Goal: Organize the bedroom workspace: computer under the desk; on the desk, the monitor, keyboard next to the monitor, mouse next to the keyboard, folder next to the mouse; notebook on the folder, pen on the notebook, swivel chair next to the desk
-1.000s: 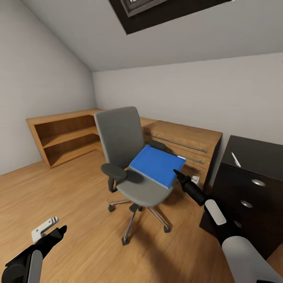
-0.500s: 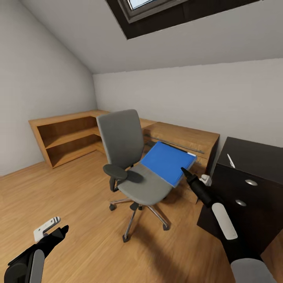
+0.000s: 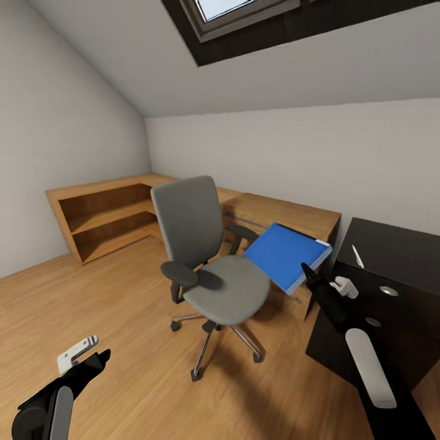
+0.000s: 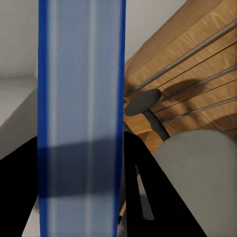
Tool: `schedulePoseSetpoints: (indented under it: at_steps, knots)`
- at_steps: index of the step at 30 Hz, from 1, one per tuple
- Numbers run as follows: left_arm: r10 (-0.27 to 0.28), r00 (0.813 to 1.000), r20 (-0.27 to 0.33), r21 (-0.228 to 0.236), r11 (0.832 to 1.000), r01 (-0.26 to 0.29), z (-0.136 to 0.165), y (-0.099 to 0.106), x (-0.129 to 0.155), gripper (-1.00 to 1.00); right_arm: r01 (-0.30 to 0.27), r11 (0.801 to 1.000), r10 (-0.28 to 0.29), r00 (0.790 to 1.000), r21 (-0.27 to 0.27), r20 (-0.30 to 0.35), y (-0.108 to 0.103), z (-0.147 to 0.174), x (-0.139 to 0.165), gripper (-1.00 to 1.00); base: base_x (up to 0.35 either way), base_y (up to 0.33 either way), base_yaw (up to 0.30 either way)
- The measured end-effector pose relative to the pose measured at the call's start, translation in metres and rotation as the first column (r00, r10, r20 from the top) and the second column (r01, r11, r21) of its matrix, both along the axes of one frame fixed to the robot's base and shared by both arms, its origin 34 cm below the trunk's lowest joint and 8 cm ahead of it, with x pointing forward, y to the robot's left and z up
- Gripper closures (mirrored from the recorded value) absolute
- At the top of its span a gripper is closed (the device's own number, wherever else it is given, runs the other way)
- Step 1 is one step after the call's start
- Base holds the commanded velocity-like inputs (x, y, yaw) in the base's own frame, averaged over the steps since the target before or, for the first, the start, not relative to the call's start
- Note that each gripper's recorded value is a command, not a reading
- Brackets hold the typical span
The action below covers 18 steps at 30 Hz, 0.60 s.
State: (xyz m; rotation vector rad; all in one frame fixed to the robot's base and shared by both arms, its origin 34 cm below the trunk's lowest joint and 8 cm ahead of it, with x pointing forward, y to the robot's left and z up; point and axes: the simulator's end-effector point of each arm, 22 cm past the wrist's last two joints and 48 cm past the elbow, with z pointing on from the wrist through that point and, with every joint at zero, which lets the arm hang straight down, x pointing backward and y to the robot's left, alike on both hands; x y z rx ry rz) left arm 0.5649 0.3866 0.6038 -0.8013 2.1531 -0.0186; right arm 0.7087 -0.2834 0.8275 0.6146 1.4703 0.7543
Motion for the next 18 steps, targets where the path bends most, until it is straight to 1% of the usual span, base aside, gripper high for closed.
schedulePoseSetpoints:
  at_steps: [6,7,8,9,14,18]
  knots:
    - [0.000,1.000,-0.002,0.002,1.000,0.000,0.012,0.000,0.002,-1.00,-0.017,1.000,0.017,1.000,0.005,0.018,0.004,0.016,0.001,1.00,-0.013,0.000,0.000]
    - [0.000,1.000,-0.002,0.002,1.000,0.000,0.014,0.000,0.002,-1.00,-0.025,1.000,0.025,0.999,0.007,0.028,0.006,0.020,0.001,1.00,-0.281,0.000,0.000]
    - [-0.001,1.000,-0.002,0.000,1.000,0.001,0.016,0.000,0.003,-1.00,-0.052,0.999,0.051,0.997,0.011,0.061,0.012,0.029,0.000,1.00,-0.302,0.000,0.000]
    - [-0.001,1.000,-0.002,0.000,1.000,0.001,0.018,-0.001,0.003,-1.00,-0.056,0.998,0.055,0.996,0.011,0.067,0.013,0.033,0.000,1.00,-0.316,0.000,0.000]
    - [-0.001,1.000,-0.002,0.000,1.000,0.001,0.028,-0.001,0.005,-1.00,-0.063,0.998,0.062,0.996,0.008,0.068,0.015,0.043,0.002,1.00,-0.335,0.000,-0.003]
    - [-0.001,1.000,-0.002,0.000,1.000,0.001,0.036,-0.001,0.007,-1.00,-0.059,0.998,0.058,0.996,0.007,0.066,0.014,0.050,0.003,1.00,-0.318,0.000,-0.135]
